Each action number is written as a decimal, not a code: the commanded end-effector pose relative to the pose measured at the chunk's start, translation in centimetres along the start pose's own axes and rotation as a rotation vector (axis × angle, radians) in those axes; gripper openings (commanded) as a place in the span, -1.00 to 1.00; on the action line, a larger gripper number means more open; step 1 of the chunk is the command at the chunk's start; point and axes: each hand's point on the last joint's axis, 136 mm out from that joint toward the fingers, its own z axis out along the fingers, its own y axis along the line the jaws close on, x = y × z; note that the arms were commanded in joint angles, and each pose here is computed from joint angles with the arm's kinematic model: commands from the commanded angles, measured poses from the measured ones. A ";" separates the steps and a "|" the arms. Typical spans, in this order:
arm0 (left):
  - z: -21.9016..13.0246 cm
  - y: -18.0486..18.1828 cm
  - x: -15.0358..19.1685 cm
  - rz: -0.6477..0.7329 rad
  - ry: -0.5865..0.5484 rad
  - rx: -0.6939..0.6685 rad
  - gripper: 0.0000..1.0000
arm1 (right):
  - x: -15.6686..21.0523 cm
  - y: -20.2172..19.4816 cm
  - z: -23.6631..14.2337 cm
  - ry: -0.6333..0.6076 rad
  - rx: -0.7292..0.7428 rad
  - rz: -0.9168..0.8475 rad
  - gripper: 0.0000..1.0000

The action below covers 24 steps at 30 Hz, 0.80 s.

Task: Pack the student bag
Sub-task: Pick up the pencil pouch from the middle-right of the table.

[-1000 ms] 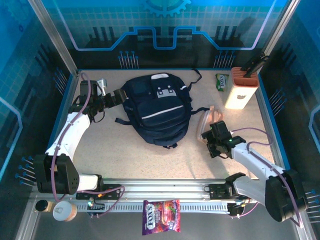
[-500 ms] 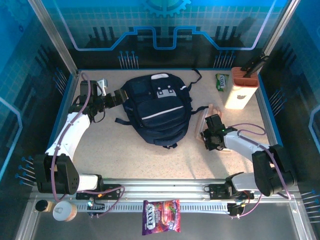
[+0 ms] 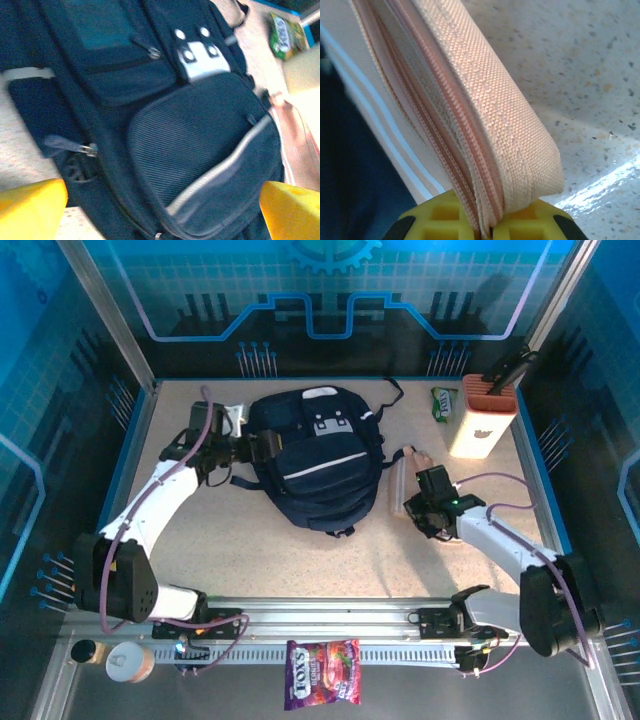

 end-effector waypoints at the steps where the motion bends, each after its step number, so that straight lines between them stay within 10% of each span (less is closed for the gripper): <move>1: 0.7 -3.3 0.5 0.151 0.035 0.039 0.98 | -1.4 2.5 -3.0 -0.069 -0.064 -0.189 -1.00; 12: 5.4 -10.6 5.4 0.600 0.238 0.044 0.86 | -3.8 6.9 -9.0 -0.186 -0.204 -0.383 -1.00; 24: 10.5 -10.6 9.8 0.935 0.467 -0.094 0.56 | -4.7 6.8 -9.6 -0.172 -0.250 -0.366 -1.00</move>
